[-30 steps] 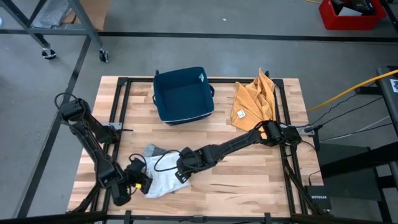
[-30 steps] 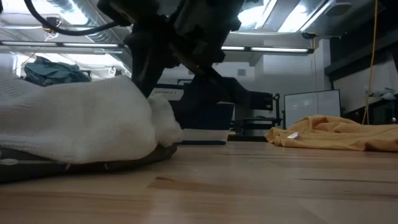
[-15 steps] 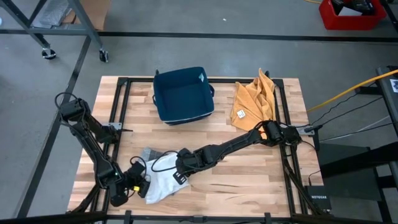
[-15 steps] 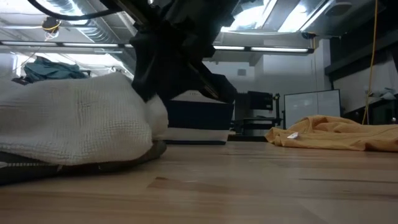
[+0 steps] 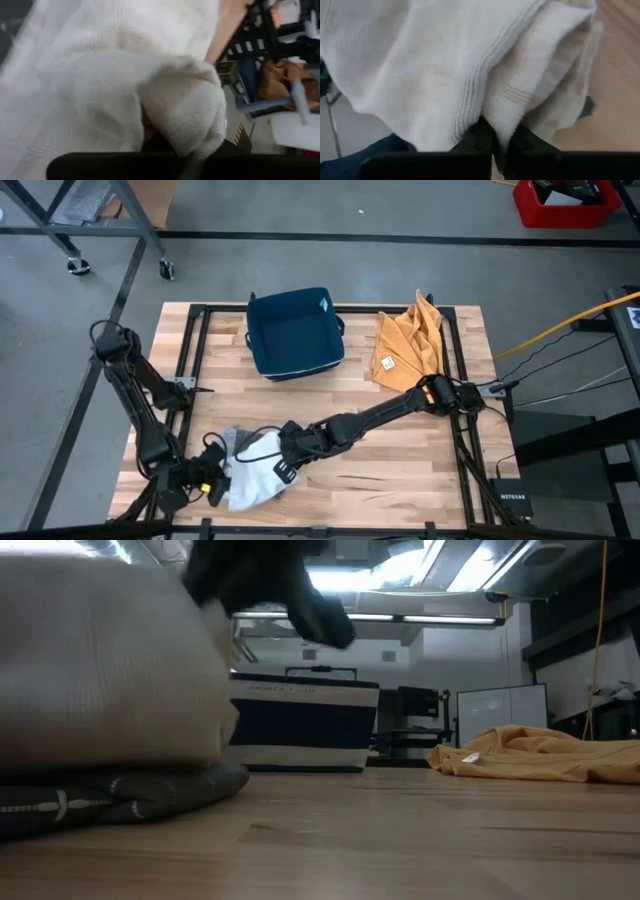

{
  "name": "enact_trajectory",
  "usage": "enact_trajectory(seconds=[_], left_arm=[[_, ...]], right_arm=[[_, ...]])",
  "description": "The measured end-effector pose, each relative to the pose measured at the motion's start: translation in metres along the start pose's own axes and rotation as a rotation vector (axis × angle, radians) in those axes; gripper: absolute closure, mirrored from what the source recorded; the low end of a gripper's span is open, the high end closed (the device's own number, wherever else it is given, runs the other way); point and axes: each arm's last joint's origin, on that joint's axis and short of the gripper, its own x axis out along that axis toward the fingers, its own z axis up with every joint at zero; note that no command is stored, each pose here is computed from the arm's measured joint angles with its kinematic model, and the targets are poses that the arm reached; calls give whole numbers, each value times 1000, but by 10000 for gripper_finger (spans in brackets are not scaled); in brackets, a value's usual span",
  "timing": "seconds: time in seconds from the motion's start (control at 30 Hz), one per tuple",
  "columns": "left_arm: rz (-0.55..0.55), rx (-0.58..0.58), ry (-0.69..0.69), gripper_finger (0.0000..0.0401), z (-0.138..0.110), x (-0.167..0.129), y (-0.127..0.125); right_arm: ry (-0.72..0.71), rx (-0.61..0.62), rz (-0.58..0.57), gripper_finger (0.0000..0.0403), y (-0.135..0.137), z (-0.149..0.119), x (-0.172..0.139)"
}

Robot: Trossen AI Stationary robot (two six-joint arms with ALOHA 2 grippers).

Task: Fold towel
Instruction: Stack the folded white patterned towel on top of the folded gray patterned towel

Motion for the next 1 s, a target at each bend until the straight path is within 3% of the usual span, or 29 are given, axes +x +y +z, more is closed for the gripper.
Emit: enact_trajectory(seconds=[0.13, 0.3, 0.57, 1.0], left_arm=[[-23, 25, -18, 398, 15, -18, -8], [-79, 35, -22, 399, 32, -40, -14], [-112, 73, -36, 399, 58, -70, -10], [22, 178, -154, 400, 105, -102, 21]], right_arm=[[-46, -3, 21, 373, 12, 5, -10], [-124, -28, 43, 392, 25, 17, -25], [-272, -44, 5, 382, 37, 40, -52], [-410, 15, -83, 387, 25, 72, -65]])
